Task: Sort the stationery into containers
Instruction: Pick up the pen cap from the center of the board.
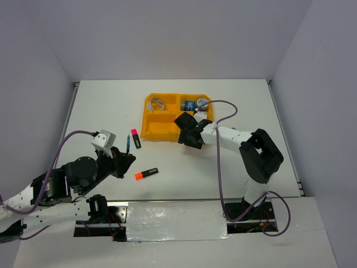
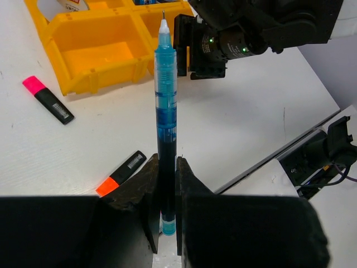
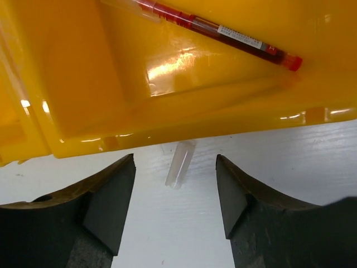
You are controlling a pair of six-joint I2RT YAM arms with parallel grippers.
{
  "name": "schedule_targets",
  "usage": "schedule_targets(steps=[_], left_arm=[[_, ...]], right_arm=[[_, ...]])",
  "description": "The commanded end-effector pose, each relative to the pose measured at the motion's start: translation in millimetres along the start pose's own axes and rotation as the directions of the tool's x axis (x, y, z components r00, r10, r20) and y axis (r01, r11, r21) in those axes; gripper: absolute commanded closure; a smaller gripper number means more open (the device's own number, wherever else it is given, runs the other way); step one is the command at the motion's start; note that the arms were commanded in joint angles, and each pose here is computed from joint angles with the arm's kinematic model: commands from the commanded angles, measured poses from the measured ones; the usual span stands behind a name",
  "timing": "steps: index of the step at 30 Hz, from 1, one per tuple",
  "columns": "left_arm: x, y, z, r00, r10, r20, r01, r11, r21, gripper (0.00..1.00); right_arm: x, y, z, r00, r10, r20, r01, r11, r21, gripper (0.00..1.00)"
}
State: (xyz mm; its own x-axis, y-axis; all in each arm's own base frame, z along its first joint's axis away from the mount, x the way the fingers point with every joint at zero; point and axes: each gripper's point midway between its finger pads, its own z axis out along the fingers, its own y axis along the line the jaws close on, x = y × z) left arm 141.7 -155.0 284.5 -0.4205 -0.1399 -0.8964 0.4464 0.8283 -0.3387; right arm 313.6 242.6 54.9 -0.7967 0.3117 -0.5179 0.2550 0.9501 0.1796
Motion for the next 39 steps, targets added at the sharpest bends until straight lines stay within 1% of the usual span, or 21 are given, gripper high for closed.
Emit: schedule_targets(steps=[1,7,11,13,15,21,23,26,27,29,30,32,34,35,36,37,38,39], left_arm=[[-3,-3,2,1.0,0.004,0.009,-0.004,1.0,0.005,1.0],[-2,-3,4,1.0,0.012,0.001,-0.012,1.0,-0.002,1.0],[-3,-4,1,1.0,0.012,0.007,-0.012,1.0,0.013,1.0],[-4,-3,0,1.0,0.013,0.009,-0.013,1.0,0.014,1.0],[-5,-2,-1,1.0,0.011,0.014,-0.011,1.0,0.009,1.0],[-9,0,-4,0.999,-0.001,0.032,0.001,1.0,0.015,1.0],[-8,1,-4,1.0,-0.001,0.029,0.001,1.0,0.008,1.0],[-4,2,-1,1.0,0.006,0.015,-0.006,1.0,-0.008,1.0],[-4,2,0,1.0,0.007,0.012,-0.007,1.0,-0.011,1.0],[-1,3,2,1.0,0.014,0.001,-0.014,1.0,-0.023,1.0],[0,4,2,1.0,0.012,0.001,-0.012,0.999,-0.031,1.0],[2,5,4,1.0,0.015,-0.005,-0.015,0.999,-0.038,1.0],[1,3,5,1.0,0.014,-0.003,-0.014,0.999,-0.035,1.0],[1,2,6,1.0,0.015,-0.004,-0.015,0.999,-0.033,1.0],[1,1,7,1.0,0.012,-0.001,-0.013,0.999,-0.03,1.0],[1,-1,8,1.0,0.012,0.001,-0.012,1.0,-0.022,1.0],[-1,-3,8,1.0,0.009,0.006,-0.009,1.0,-0.015,1.0],[-1,-4,9,1.0,0.007,0.01,-0.007,1.0,-0.007,1.0]], right_arm=[[8,4,11,1.0,0.018,0.002,-0.018,1.0,0.012,0.34],[21,-2,19,1.0,0.011,-0.008,-0.01,0.999,0.049,0.41],[33,-5,23,1.0,0.002,-0.024,-0.001,0.998,0.061,0.55],[41,-3,24,0.999,-0.007,-0.042,0.009,0.999,0.049,0.56],[49,-5,28,0.998,-0.017,-0.065,0.02,0.998,0.058,0.62],[60,-12,31,0.995,-0.05,-0.088,0.057,0.996,0.071,0.65],[64,-17,31,0.994,-0.057,-0.096,0.064,0.996,0.068,0.74],[66,-17,28,0.993,-0.073,-0.096,0.077,0.996,0.04,0.81],[66,-16,27,0.991,-0.088,-0.096,0.091,0.995,0.027,0.83],[68,-12,23,0.99,-0.092,-0.103,0.09,0.996,-0.025,0.97],[61,-1,16,0.993,-0.093,-0.078,0.087,0.993,-0.083,1.0],[65,1,7,0.99,-0.12,-0.073,0.109,0.985,-0.131,1.0],[55,12,-12,0.988,-0.153,-0.015,0.147,0.966,-0.213,1.0],[56,18,-22,0.984,-0.18,0.008,0.176,0.951,-0.252,1.0],[45,25,-38,0.98,-0.189,0.056,0.197,0.934,-0.298,1.0],[47,25,-44,0.977,-0.204,0.069,0.215,0.923,-0.318,1.0],[46,29,-52,0.967,-0.236,0.098,0.256,0.901,-0.352,1.0],[45,33,-65,0.965,-0.231,0.12,0.26,0.874,-0.411,1.0]])
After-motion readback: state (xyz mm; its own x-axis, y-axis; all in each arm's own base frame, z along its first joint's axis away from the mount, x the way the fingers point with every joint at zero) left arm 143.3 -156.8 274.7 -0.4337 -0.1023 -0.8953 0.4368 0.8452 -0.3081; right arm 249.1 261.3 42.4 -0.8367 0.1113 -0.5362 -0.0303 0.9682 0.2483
